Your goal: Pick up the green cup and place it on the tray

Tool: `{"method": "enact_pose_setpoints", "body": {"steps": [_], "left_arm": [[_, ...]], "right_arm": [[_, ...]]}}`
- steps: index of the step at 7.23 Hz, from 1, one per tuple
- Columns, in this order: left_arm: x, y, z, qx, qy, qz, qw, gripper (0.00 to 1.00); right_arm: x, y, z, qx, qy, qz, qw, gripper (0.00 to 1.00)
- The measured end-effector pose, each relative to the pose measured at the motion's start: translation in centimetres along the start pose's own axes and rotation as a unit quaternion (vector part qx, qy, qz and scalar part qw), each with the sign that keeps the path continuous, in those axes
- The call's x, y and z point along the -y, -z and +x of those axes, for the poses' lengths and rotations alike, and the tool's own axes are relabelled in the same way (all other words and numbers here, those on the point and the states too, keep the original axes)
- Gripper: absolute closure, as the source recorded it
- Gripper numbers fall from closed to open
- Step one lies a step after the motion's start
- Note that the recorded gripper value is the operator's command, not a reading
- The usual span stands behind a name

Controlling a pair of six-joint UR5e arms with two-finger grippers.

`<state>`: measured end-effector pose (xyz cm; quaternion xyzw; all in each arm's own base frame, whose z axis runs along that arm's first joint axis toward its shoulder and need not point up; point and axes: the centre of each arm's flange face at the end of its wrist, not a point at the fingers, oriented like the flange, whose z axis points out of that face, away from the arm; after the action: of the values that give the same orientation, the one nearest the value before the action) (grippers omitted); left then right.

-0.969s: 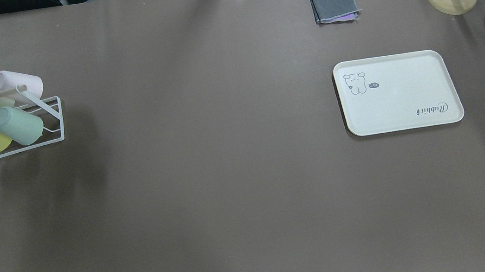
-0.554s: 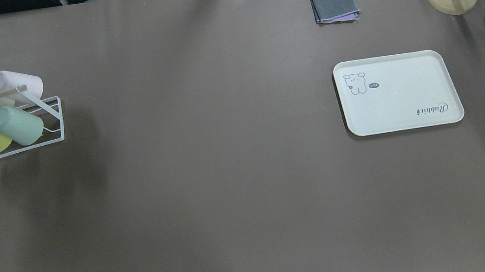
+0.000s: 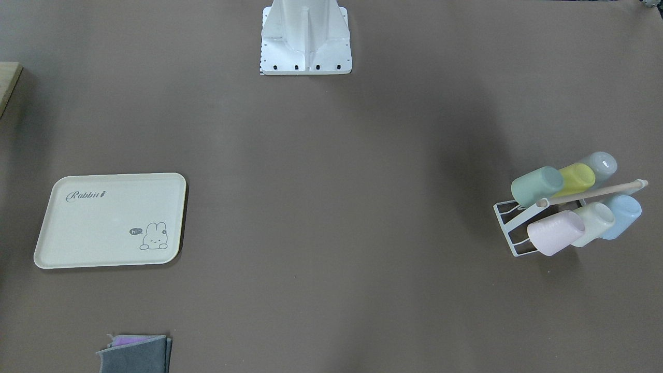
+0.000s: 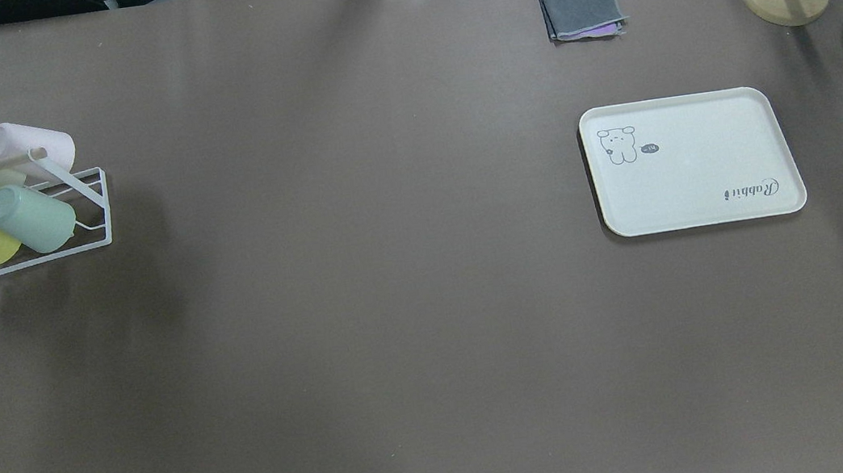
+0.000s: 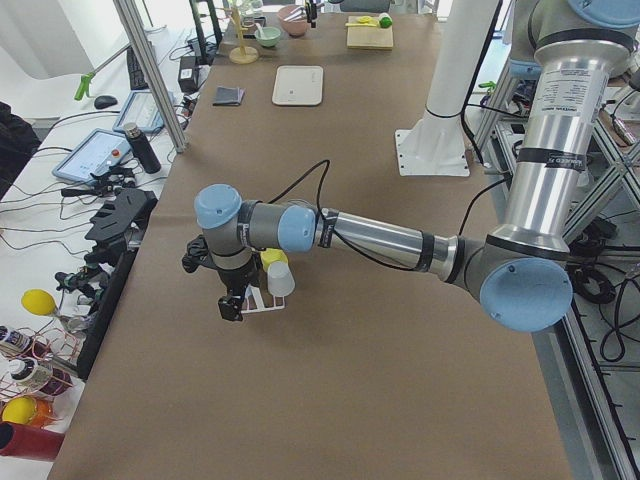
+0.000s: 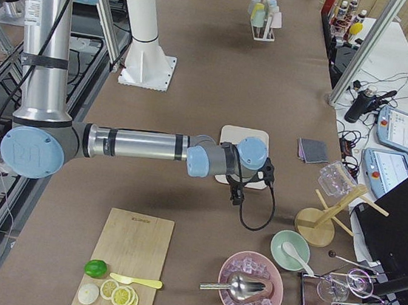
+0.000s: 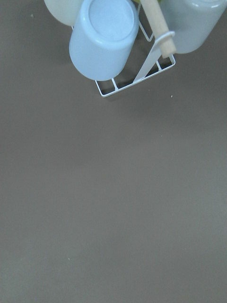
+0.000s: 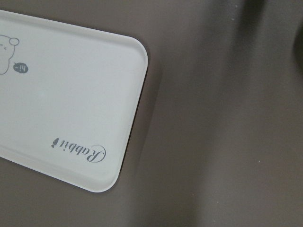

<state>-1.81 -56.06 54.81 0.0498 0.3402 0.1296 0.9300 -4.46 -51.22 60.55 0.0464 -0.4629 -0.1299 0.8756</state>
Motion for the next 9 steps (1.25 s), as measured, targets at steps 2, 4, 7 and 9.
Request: {"method": "enact_pose_setpoints", "body": {"steps": [2,4,7,9], "left_arm": [[1.8,3.4,6.6,-0.002,-0.017,-0.02,0.9997,0.02],[4.2,6.1,14.0,-0.002,-0.041,-0.05,0.9979,0.02],[2.7,8.3,23.6,0.048,-0.121,-0.061,0.9896,0.02],[0.1,7.6,29.5,0.059,-0.165,-0.083,0.9811,0.02]], "right_arm": [[1.3,-3.3,0.0,0.011,-0.002,-0.009,0.9999,0.01],[2.5,-6.5,-0.7,0.016,-0.013,-0.008,0.9998,0.01],[4.9,-10.1,-1.5,0.023,-0.041,-0.009,0.9988,0.02],[5.1,-11.5,-2.4,0.027,-0.063,-0.014,0.9976,0.05]]}}
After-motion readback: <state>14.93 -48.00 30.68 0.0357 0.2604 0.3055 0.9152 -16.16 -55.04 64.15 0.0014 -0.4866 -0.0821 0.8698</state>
